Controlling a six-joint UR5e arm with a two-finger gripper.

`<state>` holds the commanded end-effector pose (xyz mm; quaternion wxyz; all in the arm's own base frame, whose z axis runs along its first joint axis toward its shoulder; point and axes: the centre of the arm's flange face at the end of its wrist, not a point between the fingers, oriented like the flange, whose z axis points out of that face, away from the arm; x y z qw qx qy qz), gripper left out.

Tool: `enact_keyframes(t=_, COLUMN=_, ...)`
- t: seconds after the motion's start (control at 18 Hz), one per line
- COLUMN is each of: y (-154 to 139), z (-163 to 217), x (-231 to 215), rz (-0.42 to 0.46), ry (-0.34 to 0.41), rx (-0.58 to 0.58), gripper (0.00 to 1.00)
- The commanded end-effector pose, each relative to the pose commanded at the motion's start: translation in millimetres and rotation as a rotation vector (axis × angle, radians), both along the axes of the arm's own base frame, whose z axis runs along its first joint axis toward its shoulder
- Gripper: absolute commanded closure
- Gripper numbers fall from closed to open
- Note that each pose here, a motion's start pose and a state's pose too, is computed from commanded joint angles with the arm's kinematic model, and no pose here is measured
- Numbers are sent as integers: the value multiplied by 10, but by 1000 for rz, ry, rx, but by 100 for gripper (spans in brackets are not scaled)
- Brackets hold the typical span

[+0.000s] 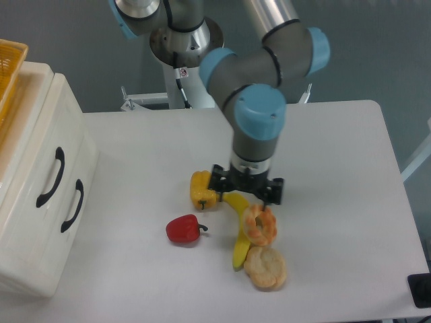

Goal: Slide the top white drawer open
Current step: 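Move the gripper across the table toward the white cabinet's drawer handle, then lower the gripper onto the black handle of the upper drawer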

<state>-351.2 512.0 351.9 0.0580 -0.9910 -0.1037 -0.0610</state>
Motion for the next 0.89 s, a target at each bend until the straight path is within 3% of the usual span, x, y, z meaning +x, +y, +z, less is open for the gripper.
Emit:
enact_keyframes(t=0.28, y=160, z=136, x=437, rz=-10, ry=-127, rx=27, gripper=0)
enact_keyframes(t=0.61, y=452, z=279, x=784, rz=36, ry=-154, rx=43, gripper=0)
enact_keyframes(t=0.89, y=519, z=307, x=918, rz=67, ry=-212, rx=61, gripper=0)
